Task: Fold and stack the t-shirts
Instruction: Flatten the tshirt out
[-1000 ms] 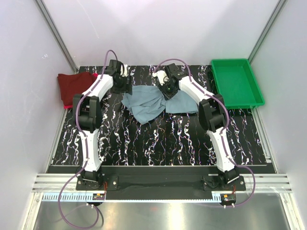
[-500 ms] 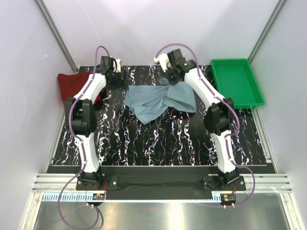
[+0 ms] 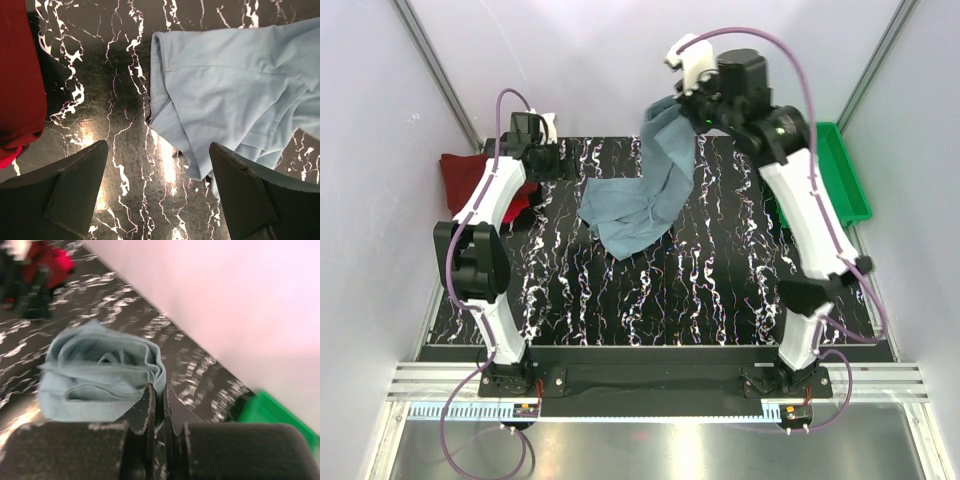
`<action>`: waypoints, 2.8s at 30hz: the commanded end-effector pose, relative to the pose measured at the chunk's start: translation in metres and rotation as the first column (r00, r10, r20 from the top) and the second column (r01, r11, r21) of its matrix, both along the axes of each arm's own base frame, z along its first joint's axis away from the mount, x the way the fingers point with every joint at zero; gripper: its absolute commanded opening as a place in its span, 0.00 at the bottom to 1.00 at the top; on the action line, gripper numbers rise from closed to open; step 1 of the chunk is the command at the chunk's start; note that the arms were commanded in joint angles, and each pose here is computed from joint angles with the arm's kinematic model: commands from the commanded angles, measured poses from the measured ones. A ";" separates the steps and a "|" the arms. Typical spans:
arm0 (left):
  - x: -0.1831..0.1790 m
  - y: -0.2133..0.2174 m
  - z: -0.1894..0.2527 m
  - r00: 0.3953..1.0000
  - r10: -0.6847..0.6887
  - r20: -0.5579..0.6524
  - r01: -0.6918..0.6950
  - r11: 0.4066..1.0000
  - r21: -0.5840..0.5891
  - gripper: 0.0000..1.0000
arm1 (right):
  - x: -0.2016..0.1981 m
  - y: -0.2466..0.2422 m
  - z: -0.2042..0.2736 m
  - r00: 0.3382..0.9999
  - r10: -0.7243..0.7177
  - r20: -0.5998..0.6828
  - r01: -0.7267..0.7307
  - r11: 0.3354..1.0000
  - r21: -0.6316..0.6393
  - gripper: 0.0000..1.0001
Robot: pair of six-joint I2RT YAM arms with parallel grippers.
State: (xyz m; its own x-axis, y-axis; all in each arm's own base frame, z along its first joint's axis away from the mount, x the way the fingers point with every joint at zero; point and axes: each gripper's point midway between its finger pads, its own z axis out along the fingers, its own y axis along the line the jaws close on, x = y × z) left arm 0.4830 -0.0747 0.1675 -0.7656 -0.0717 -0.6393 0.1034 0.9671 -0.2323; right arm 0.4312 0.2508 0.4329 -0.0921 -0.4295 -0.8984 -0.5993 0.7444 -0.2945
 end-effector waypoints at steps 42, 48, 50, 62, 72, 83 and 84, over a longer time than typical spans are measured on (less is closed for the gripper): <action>-0.015 0.069 0.101 0.947 0.193 0.256 -0.202 0.979 0.009 0.92 | 0.015 -0.170 -0.108 0.809 -0.454 -0.374 0.425 0.891 -0.160 0.00; -0.013 0.070 0.097 0.948 0.195 0.250 -0.206 0.978 0.017 0.92 | -0.145 -0.030 -0.166 0.603 0.159 -0.782 -0.258 0.966 -0.003 0.00; -0.012 0.072 0.099 0.947 0.195 0.254 -0.208 0.978 0.022 0.92 | -0.159 0.006 -0.142 0.519 0.337 -0.785 -0.334 0.926 0.177 0.01; -0.014 0.079 0.101 0.943 0.197 0.269 -0.222 0.973 0.065 0.93 | 0.017 0.015 -0.125 0.903 0.104 -0.416 -0.081 0.994 0.074 0.87; -0.031 0.079 0.082 0.956 0.186 0.227 -0.209 0.975 0.081 0.93 | 0.064 -0.003 -0.262 0.858 -0.031 -0.513 -0.128 0.954 -0.272 0.72; -0.035 0.078 0.076 0.962 0.172 0.214 -0.197 0.975 0.100 0.93 | 0.047 0.000 -0.310 0.797 0.011 -0.604 -0.213 0.941 -0.264 0.62; -0.035 0.077 0.075 0.962 0.170 0.212 -0.194 0.976 0.099 0.93 | 0.044 0.002 -0.315 0.789 0.016 -0.615 -0.217 0.942 -0.254 0.62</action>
